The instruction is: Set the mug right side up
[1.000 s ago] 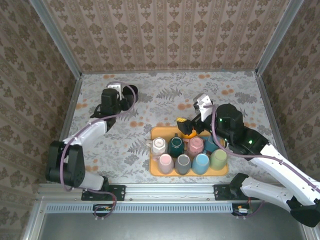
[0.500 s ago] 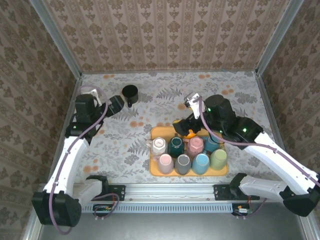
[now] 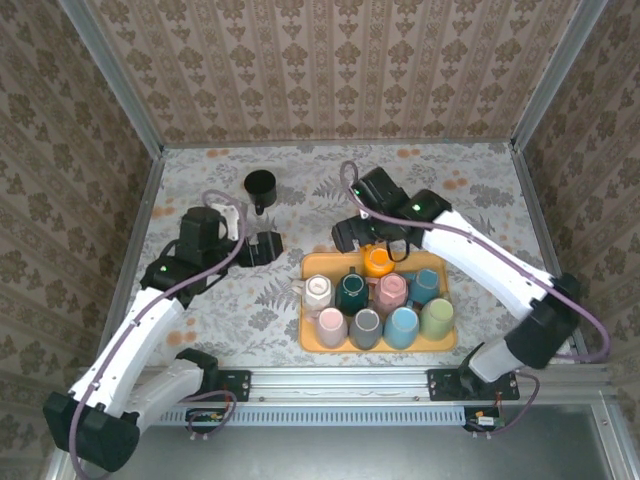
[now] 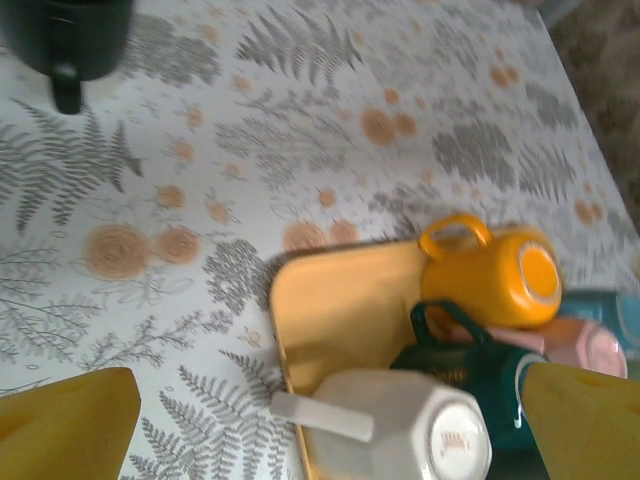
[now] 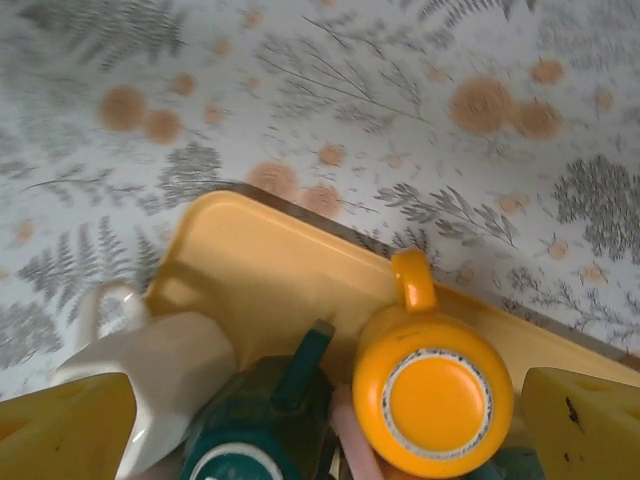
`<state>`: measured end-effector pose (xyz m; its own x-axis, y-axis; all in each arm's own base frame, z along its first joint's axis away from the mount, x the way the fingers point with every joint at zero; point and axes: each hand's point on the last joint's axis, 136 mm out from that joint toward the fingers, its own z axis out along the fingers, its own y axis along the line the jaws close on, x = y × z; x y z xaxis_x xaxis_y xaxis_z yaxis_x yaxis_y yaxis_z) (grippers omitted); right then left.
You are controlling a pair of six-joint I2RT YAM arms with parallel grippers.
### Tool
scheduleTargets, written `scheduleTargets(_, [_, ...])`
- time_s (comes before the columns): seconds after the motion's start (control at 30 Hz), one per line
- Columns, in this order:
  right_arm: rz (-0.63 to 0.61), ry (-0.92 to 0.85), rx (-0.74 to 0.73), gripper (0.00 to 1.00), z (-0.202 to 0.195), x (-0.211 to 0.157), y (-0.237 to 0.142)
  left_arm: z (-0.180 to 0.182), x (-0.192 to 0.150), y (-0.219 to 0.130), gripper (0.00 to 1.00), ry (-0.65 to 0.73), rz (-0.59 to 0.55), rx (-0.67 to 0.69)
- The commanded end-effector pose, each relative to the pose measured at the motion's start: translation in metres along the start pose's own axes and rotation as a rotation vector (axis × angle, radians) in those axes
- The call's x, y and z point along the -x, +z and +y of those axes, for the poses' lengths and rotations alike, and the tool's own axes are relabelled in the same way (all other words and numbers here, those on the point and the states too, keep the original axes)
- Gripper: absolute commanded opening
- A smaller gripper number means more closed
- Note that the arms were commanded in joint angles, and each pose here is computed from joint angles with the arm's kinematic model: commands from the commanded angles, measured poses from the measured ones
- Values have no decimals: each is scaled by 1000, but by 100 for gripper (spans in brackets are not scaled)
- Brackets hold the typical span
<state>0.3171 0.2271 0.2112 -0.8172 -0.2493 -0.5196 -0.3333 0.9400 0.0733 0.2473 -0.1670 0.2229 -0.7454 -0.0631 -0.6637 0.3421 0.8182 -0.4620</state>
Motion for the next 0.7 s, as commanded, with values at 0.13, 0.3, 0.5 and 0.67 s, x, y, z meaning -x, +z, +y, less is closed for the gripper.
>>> scheduleTargets(0.13, [198, 205, -88, 100, -32, -20, 27, -4, -12, 7, 100, 107, 19, -47])
scheduleTargets(0.3, [300, 229, -137, 100, -40, -43, 45, -7, -11, 2, 99, 99, -10, -62])
scheduleTargets(0.5, [381, 247, -91, 100, -32, -67, 71, -6, -11, 2, 99, 92, -19, -57])
scheduleTargets(0.67, [411, 248, -108, 100, -35, -79, 84, -5, -11, 1, 99, 95, -22, -52])
